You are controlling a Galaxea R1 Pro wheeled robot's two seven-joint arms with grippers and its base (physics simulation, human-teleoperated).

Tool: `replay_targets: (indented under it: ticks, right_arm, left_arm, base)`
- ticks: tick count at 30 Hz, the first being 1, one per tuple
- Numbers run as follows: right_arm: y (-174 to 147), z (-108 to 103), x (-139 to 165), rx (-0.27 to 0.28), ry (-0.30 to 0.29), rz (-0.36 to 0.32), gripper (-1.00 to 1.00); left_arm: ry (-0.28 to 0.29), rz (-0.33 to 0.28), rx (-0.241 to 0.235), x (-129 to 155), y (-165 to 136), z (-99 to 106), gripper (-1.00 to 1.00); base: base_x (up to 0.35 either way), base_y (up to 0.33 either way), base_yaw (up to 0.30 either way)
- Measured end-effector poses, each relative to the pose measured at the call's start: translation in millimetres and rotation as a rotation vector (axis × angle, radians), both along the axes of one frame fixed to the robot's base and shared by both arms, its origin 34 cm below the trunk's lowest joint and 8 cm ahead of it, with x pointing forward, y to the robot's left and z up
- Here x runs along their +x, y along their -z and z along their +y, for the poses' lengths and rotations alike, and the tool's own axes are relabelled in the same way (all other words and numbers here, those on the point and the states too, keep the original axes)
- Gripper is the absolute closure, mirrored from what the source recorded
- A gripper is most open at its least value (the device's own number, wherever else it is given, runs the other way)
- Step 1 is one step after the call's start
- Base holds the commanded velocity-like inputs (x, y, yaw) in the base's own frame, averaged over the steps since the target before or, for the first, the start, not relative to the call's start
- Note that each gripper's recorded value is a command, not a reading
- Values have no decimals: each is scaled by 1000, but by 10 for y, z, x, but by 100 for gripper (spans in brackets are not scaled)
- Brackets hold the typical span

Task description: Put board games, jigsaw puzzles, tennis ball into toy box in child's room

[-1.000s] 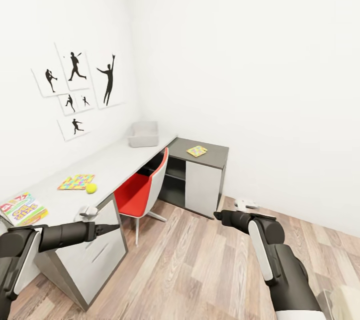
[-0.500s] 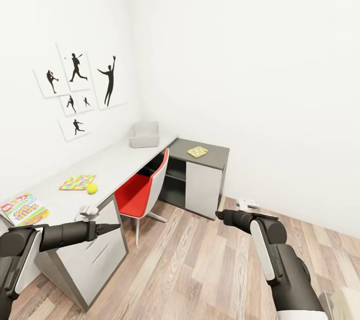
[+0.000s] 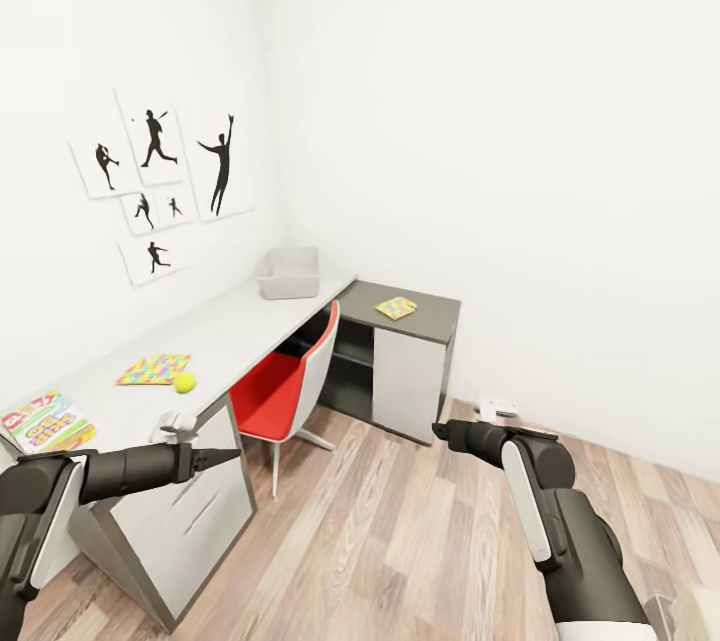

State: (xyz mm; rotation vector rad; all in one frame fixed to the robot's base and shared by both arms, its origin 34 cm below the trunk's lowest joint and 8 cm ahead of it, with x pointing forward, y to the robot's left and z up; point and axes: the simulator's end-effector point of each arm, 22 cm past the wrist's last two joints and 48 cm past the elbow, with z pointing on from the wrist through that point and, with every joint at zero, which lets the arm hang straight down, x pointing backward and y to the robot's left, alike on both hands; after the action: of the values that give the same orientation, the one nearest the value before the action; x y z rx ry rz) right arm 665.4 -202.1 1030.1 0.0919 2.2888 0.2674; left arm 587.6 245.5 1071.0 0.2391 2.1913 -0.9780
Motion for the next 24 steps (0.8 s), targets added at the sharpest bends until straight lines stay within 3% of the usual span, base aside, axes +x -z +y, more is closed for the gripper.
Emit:
replay_targets:
  ticks: [16, 24]
  right_arm:
    - [-2, 8, -1, -1, -2, 0, -100]
    - [-2, 20, -1, -1, -4, -1, -100]
  left_arm:
    - [1, 0, 0, -2, 2, -7, -100]
    - [1, 0, 0, -3, 2, -7, -100]
  base:
    - [297, -129, 5]
    - [304, -129, 184]
